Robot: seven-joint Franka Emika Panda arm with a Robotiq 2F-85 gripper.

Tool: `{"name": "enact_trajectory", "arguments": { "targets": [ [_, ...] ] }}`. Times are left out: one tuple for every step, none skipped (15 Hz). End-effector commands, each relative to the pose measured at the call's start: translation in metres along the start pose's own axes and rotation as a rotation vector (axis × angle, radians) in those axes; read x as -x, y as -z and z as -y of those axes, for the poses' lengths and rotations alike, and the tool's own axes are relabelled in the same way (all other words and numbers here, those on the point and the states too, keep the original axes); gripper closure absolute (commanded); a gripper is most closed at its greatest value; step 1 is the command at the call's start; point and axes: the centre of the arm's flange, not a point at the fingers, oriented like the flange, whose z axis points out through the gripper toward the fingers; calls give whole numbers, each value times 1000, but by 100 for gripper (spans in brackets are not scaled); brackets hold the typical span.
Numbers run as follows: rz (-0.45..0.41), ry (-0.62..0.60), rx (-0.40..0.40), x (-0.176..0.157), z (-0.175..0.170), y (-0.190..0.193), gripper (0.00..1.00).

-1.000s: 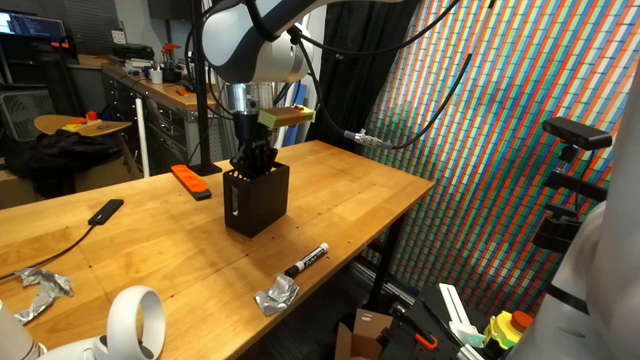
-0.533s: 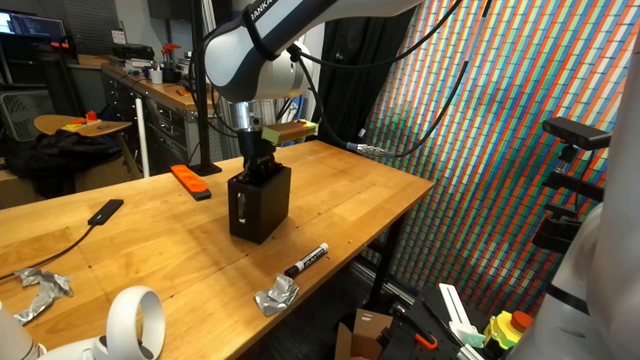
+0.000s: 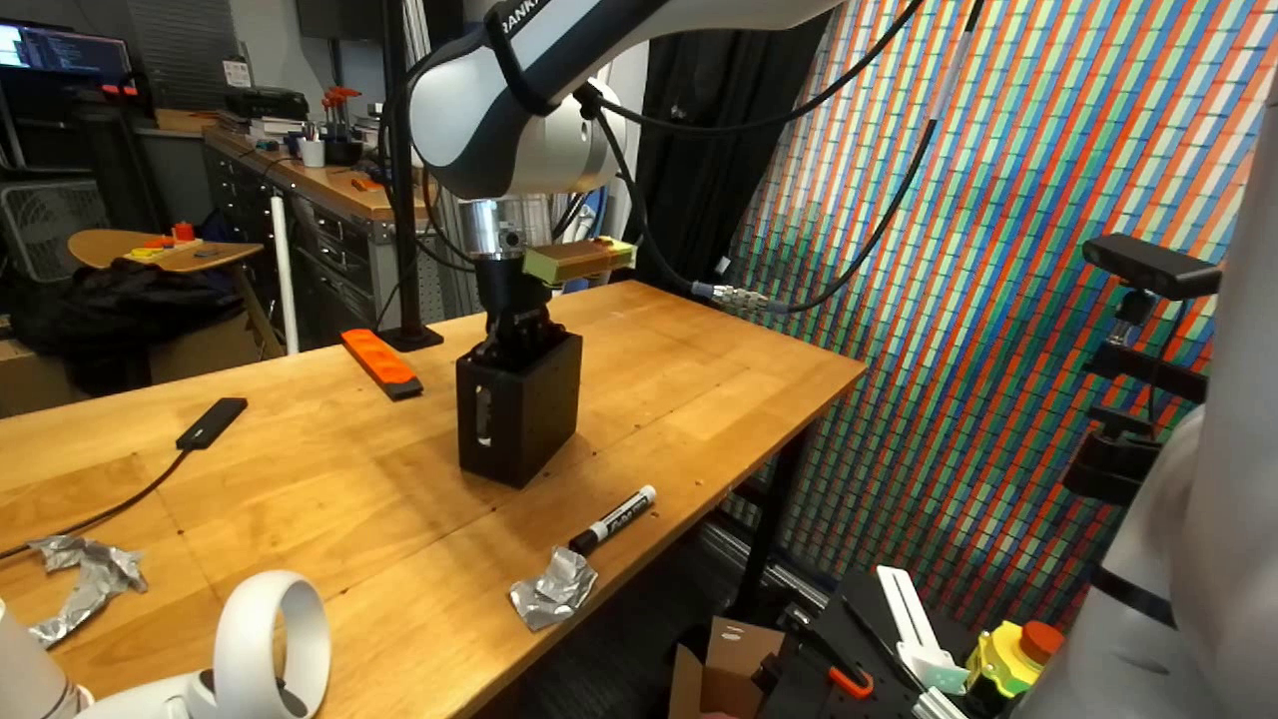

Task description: Put the towel deep inside the black object

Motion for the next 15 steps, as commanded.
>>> {"name": "enact_trajectory", "arguments": {
  "targets": [
    [-95, -23, -38, 12, -10, 42, 100],
    [-123, -32, -46, 14, -13, 53, 100],
    [-157, -43, -56, 17, -18, 68, 100],
    [-186, -53, -63, 20, -21, 80, 100],
    [-222, -65, -62, 23, -25, 93, 100],
    [-249, -74, -64, 26, -30, 105, 100],
    [-274, -83, -64, 29, -34, 117, 100],
    [-302, -93, -63, 32, -37, 127, 100],
    [-322, -101, -62, 34, -41, 136, 100],
    [-337, -108, -66, 36, -43, 144, 100],
    [-349, -117, -69, 39, -43, 150, 98],
    [-363, -119, -81, 44, -44, 159, 95],
    [-376, -128, -85, 47, -44, 164, 96],
    [-391, -137, -95, 51, -42, 171, 85],
    [-342, -130, -70, 41, -42, 153, 96]
  ]
}}
